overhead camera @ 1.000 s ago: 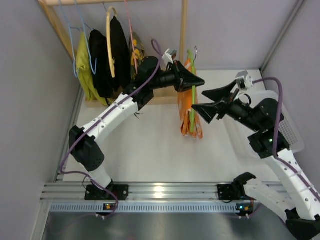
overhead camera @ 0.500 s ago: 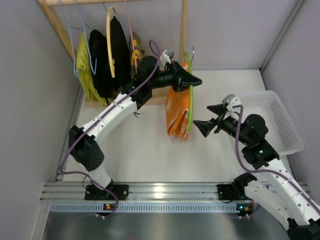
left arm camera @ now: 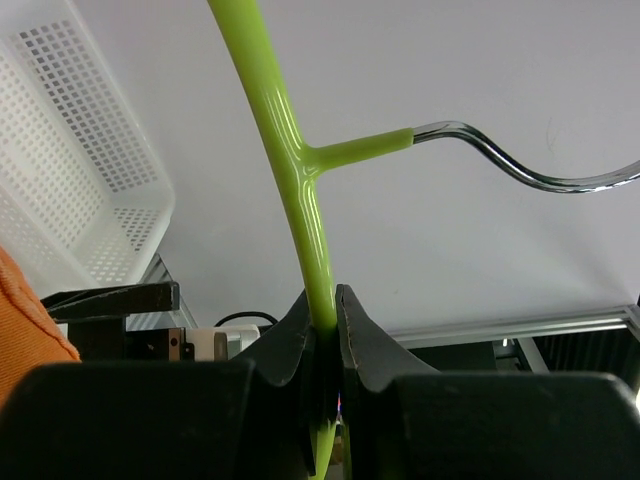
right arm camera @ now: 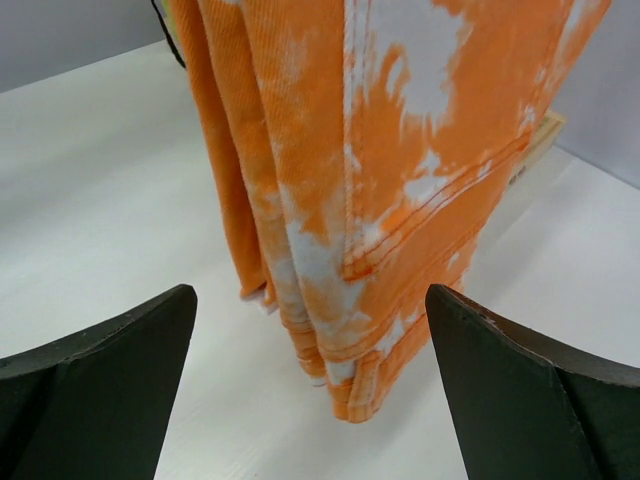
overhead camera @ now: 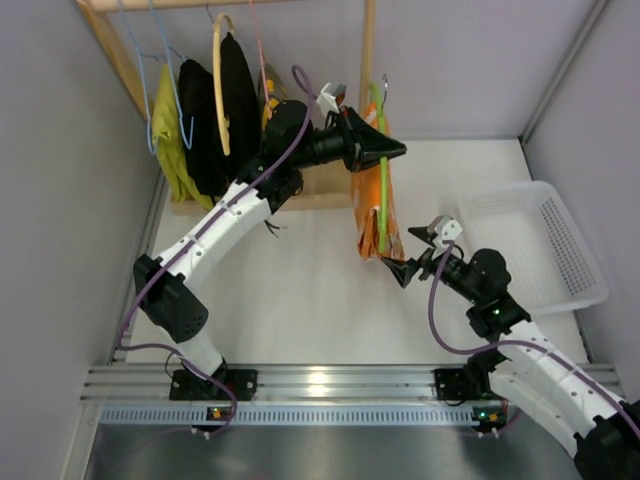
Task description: Remove the trousers from the hanger
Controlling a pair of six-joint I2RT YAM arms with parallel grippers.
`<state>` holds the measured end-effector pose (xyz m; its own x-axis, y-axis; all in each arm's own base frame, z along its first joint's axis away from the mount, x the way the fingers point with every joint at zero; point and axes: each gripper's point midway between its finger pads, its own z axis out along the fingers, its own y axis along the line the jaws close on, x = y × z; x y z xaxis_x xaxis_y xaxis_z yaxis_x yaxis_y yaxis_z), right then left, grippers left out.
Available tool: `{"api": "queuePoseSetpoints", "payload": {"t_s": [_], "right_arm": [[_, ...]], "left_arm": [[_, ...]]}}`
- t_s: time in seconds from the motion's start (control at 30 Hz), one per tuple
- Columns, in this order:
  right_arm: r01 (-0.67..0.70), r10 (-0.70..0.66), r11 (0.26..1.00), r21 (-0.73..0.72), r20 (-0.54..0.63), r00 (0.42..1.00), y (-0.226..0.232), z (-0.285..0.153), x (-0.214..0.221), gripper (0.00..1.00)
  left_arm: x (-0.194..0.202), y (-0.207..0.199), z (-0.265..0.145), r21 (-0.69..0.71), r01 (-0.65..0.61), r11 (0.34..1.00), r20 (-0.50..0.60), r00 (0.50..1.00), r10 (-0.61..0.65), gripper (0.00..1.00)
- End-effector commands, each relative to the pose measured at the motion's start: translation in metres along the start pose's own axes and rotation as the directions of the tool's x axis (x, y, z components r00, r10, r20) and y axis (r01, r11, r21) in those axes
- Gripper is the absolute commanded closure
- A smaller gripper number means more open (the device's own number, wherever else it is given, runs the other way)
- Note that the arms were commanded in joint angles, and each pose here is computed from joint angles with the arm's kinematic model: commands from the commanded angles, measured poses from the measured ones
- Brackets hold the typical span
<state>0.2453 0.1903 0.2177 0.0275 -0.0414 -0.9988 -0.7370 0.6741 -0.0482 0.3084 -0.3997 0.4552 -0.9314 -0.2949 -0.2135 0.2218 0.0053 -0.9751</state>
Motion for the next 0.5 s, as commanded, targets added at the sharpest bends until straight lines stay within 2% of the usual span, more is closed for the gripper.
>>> {"api": "queuePoseSetpoints", "payload": {"t_s": [0.0, 0.27, 0.47], "right_arm": [[0.1, -0.103, 0.995, 0.024, 0.161, 0.982, -0.007, 0.01, -0.04, 0.01], [0.078, -0.085, 0.995, 0.054, 0.129, 0.988, -0.02, 0.038, -0.021, 0.01], [0.092, -0.093, 0.996, 0.008, 0.132, 0.987, -0.004, 0.043, -0.018, 0.01]], "left_arm": [[0.003, -0.103, -0.031, 0.241, -0.196, 0.951, 0.079, 0.98, 0.182, 1.0], [-0.001, -0.111, -0.03, 0.258, -0.205, 0.944, 0.092, 0.978, 0.187, 1.0], [-0.003, -0.116, -0.03, 0.266, -0.213, 0.94, 0.104, 0.976, 0.192, 1.0]]}}
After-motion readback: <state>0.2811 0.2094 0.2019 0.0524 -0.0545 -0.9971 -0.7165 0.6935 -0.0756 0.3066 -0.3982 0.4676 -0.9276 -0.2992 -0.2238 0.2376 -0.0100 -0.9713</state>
